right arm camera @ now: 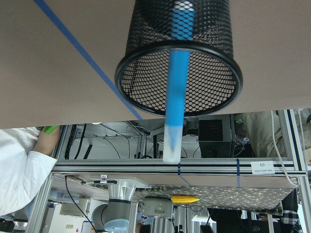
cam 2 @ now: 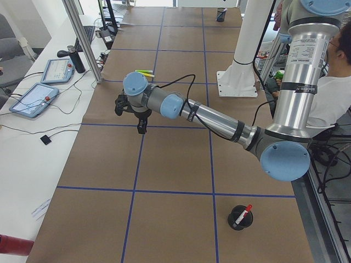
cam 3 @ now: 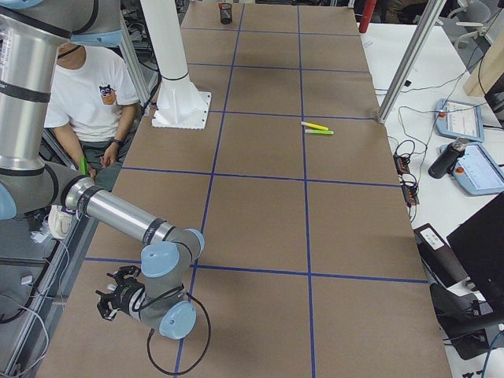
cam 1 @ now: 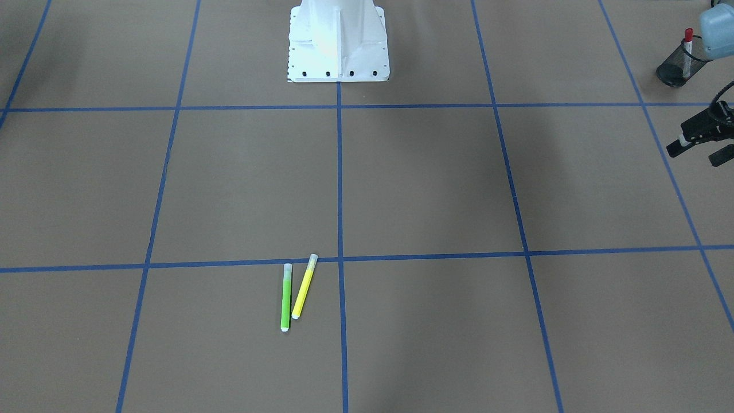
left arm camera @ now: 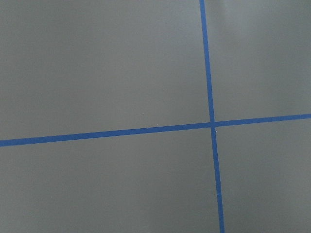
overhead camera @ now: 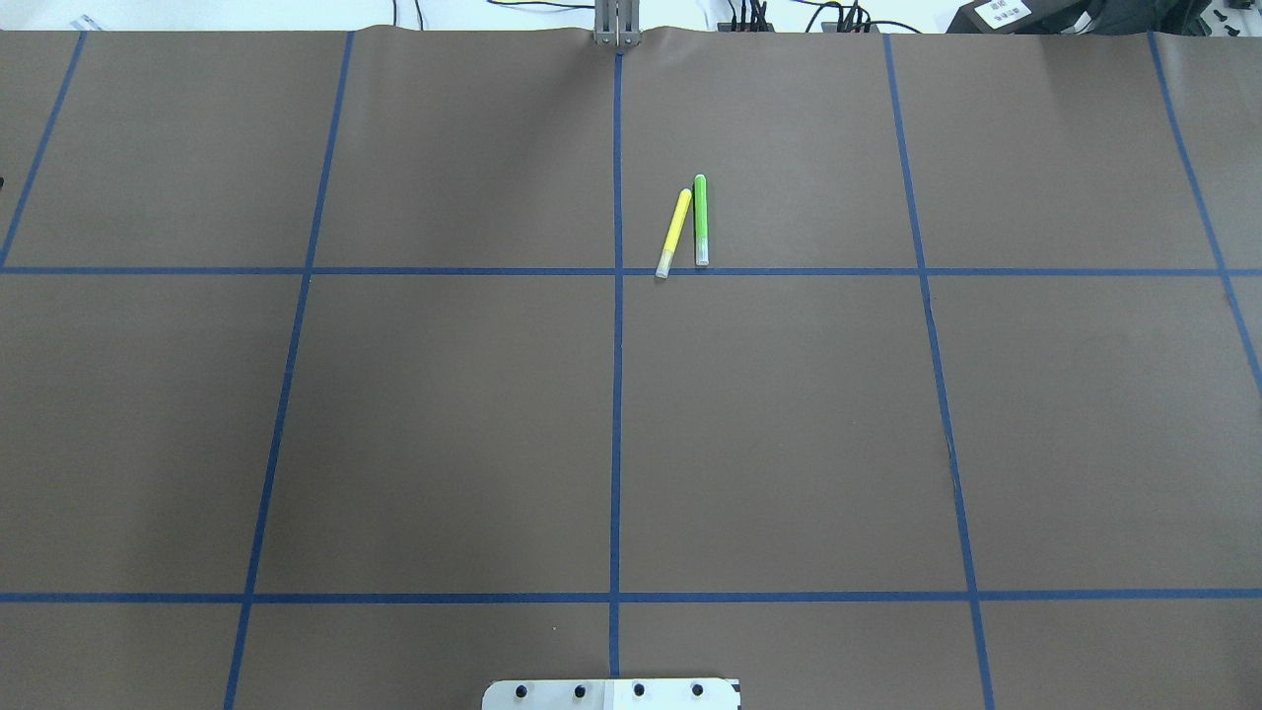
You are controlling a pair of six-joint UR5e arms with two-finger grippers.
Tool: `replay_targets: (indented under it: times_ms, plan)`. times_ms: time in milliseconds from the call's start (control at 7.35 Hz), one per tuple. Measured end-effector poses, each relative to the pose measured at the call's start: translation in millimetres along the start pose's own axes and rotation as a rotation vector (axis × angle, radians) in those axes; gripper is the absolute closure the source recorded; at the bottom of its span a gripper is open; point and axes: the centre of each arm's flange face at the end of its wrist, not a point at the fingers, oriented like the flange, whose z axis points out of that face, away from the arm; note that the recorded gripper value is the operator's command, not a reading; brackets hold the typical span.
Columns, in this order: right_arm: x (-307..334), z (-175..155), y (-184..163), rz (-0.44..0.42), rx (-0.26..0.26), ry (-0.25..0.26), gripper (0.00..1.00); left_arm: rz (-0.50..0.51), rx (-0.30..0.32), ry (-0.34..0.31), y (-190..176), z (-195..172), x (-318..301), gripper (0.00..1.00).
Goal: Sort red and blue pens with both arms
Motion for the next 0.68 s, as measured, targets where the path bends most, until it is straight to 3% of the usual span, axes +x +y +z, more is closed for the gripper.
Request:
replay_targets:
  times_ms: [136, 681]
  plan:
    - [-11.9, -21.7, -9.2, -0.027, 0.06, 0.009, 0.0, -0.007, 0.0, 0.0, 0.1, 0.0, 0.0, 0.0]
    - [-118.9, -173.1, -39.3, -0.225, 0.408, 0.081, 0.0, -0.014, 0.0, -0.026, 3.4, 3.7, -12.3, 0.0]
